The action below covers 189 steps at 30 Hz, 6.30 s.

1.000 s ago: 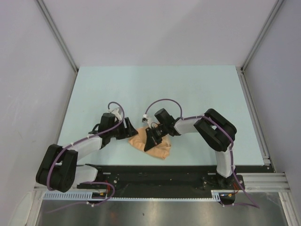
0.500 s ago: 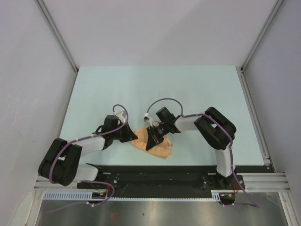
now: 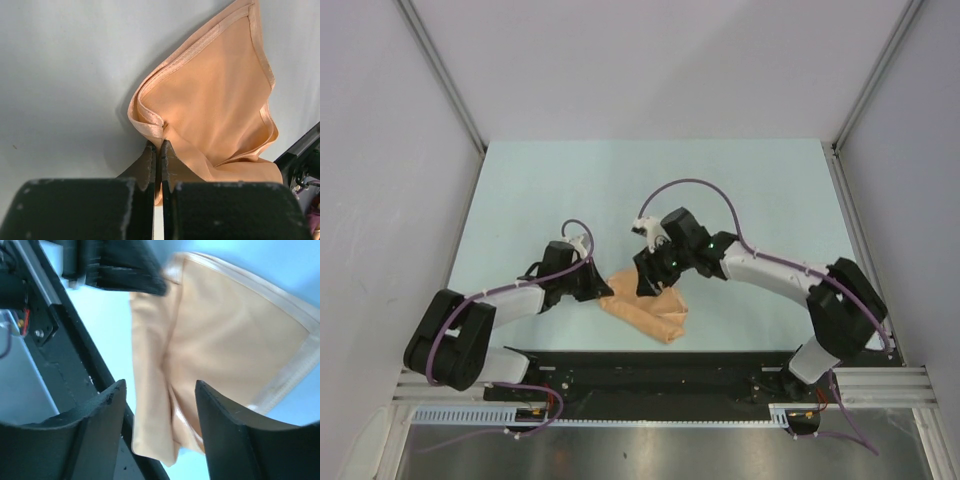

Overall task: Fold the napkin, place the utensils inside, and roll it up
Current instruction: Roll the napkin with the utensil

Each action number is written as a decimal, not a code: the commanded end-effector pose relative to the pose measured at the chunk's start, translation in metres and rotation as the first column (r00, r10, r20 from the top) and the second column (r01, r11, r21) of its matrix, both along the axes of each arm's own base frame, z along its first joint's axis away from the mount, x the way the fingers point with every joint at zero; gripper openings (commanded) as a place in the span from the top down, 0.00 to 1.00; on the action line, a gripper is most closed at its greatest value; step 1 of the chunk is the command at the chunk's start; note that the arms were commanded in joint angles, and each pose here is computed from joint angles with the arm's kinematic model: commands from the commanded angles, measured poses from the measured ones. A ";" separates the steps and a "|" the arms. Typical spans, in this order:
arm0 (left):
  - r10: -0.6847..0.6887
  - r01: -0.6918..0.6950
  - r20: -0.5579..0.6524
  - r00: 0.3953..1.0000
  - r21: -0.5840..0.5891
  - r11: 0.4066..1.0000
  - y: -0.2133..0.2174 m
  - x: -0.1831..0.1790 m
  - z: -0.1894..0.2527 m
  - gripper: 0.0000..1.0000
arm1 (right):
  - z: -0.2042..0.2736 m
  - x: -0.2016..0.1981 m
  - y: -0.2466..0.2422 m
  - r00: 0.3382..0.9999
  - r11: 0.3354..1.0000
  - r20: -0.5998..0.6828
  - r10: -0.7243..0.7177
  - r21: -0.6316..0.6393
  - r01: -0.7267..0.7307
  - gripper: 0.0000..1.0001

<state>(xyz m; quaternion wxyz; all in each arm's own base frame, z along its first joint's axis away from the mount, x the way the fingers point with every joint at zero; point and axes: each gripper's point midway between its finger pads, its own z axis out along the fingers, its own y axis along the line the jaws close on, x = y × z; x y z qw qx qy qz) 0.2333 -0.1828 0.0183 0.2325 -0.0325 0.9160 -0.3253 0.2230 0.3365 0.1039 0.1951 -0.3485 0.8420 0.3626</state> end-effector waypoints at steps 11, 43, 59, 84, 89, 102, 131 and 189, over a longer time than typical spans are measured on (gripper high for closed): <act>0.014 -0.013 -0.038 0.999 0.010 1.000 0.006 0.007 -0.001 1.00 | -0.024 -0.059 0.038 0.829 0.970 0.529 0.184 -0.235 -0.065 0.32; -0.014 0.014 0.004 1.000 -0.031 0.999 -0.005 0.022 0.016 0.97 | -0.115 -0.058 0.013 0.921 0.905 0.269 0.281 -0.395 -0.160 0.64; 0.115 -0.127 0.191 0.975 0.051 0.991 0.029 0.035 0.056 0.26 | -0.097 -0.088 0.019 0.924 0.982 -0.330 0.191 0.065 -0.180 0.87; 0.014 -0.001 0.089 0.996 -0.149 0.989 -0.019 -0.014 0.015 0.54 | -0.089 -0.064 0.022 0.829 0.966 -0.529 0.181 0.254 -0.049 0.89; 0.020 -0.007 0.087 0.996 -0.147 0.989 -0.019 -0.011 0.016 1.00 | -0.077 -0.052 0.023 0.858 0.964 -0.483 0.175 0.261 -0.050 0.76; -0.016 0.017 0.032 0.999 -0.035 0.999 -0.019 0.005 0.017 1.00 | -0.004 -0.007 -0.002 0.999 0.999 0.010 0.030 -0.010 -0.030 0.38; -0.086 0.086 -0.033 0.996 -0.011 0.996 -0.028 0.013 0.008 1.00 | -0.034 -0.047 0.035 0.843 0.971 0.506 0.184 -0.228 -0.075 0.35; -0.047 0.052 0.034 0.998 -0.196 0.979 -0.028 -0.021 0.020 0.79 | -0.087 -0.059 0.019 0.918 0.986 -0.384 0.101 0.158 -0.042 0.60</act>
